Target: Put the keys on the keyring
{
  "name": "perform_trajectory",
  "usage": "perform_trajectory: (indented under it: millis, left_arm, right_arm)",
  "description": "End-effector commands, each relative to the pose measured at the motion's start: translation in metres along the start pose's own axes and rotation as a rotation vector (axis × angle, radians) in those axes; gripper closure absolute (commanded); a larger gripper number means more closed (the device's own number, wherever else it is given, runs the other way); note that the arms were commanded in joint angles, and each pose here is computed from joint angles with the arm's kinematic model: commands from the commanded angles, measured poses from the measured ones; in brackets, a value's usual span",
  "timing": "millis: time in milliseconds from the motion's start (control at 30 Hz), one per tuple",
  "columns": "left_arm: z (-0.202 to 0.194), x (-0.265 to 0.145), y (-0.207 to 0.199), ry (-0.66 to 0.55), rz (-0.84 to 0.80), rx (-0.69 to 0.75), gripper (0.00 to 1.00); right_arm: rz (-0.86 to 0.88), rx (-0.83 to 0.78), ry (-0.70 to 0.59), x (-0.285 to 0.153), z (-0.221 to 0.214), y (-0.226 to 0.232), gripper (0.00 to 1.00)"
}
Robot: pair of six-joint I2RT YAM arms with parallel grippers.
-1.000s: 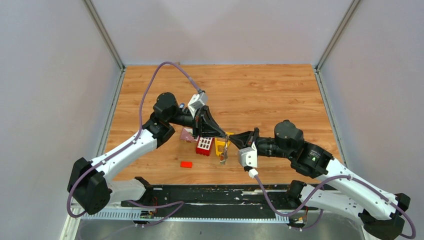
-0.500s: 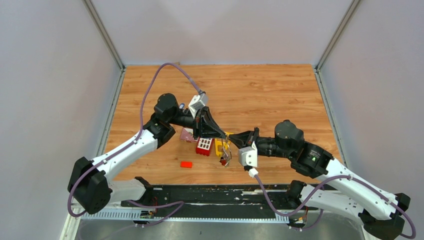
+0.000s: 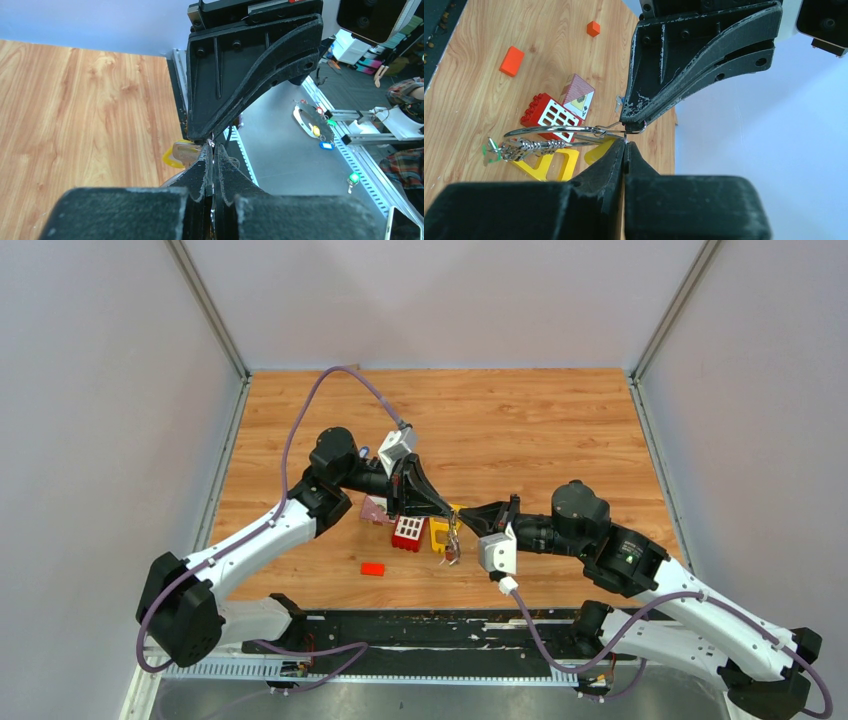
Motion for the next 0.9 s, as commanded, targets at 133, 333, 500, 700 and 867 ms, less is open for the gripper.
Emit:
perform_trajectory:
  millis: [133,333,500,700,867]
  left_arm:
    - [0.0037,0.0021,-0.0005,-0.017,-0.006,0.036,1.0]
    - [0.0034,0.0027,0.0004,-0.018,-0.006,0.036,1.0]
    - [0.0025,0.0038,0.0007,-0.017,-0.01,0.033,1.0]
    - [0.0005,0.0052,0.0012,-0.014,-0.013,0.03,1.0]
    - [-0.0013,0.0057,0.0023,-0.012,-0.012,0.028,1.0]
  right_arm:
    - [-0.056,-0.009,-0.044,-0.0038,0.011,-0.0122,1.0]
    - [-0.053,-0.003,-0.052,-0.0032,0.0121,-0.0122,1.0]
    - [-0.057,0.0,-0.054,-0.0032,0.0125,-0.0131,1.0]
    - [-0.061,0.002,-0.058,-0.0027,0.0137,-0.0138,1.0]
    - [-0.062,0.003,-0.059,-0.0024,0.0144,-0.0145,1.0]
Point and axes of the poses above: each gripper's point midway between its finger pads, its own x axis out along the fingers, its own y axis along the line the jaws close on, z = x × y, the point moved 7 cm from there along -x, back along the fingers, and after that the axes turned 3 degrees about -x, right-handed, at the moved point
